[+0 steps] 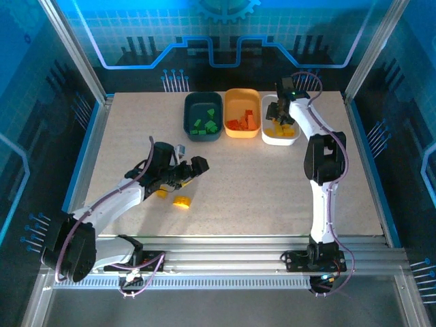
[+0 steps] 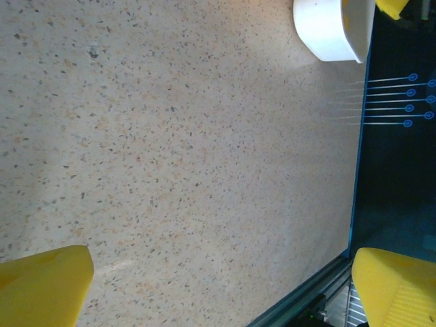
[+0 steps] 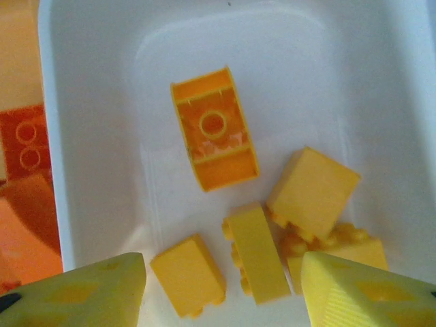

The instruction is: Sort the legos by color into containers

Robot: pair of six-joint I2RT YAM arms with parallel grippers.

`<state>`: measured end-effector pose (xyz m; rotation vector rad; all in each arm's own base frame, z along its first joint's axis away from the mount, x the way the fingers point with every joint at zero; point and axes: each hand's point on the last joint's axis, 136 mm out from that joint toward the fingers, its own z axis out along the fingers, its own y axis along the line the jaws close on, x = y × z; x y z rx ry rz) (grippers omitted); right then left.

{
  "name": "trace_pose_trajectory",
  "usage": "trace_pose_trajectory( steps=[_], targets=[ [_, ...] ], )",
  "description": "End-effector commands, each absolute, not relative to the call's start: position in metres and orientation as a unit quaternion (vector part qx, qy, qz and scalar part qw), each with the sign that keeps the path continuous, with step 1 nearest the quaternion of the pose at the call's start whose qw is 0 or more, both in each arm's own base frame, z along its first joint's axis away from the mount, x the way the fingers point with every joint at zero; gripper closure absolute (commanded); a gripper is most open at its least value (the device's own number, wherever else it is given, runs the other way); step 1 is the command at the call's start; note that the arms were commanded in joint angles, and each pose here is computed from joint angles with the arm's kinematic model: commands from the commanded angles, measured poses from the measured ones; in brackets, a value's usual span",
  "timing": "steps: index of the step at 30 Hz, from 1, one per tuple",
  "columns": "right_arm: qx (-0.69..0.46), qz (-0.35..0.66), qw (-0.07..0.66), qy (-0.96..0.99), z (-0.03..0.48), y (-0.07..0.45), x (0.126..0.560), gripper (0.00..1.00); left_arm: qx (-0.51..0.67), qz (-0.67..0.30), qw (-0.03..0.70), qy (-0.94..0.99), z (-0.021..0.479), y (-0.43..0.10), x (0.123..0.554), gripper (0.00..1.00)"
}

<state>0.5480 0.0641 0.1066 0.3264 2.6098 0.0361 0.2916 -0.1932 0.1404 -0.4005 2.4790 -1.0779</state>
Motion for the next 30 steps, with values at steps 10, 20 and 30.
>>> trace_pose_trajectory(
  steps=[10, 20, 30],
  targets=[
    [-0.116, 0.114, 0.336, 0.928, 0.178, 0.251, 0.401, 0.29, -0.348, -0.260, 0.264, 0.861, 0.137, -0.061, 0.287, 0.01],
    [-0.446, 0.175, 0.208, 0.853, 0.103, 0.415, 0.244, 0.20, -0.464, -0.244, 0.251, 0.814, 0.117, -0.001, 0.259, 0.01],
    [-0.526, 0.129, 0.161, 0.825, 0.049, 0.449, 0.219, 0.19, -0.454, -0.281, 0.230, 0.814, 0.109, -0.013, 0.262, 0.01]
  ],
)
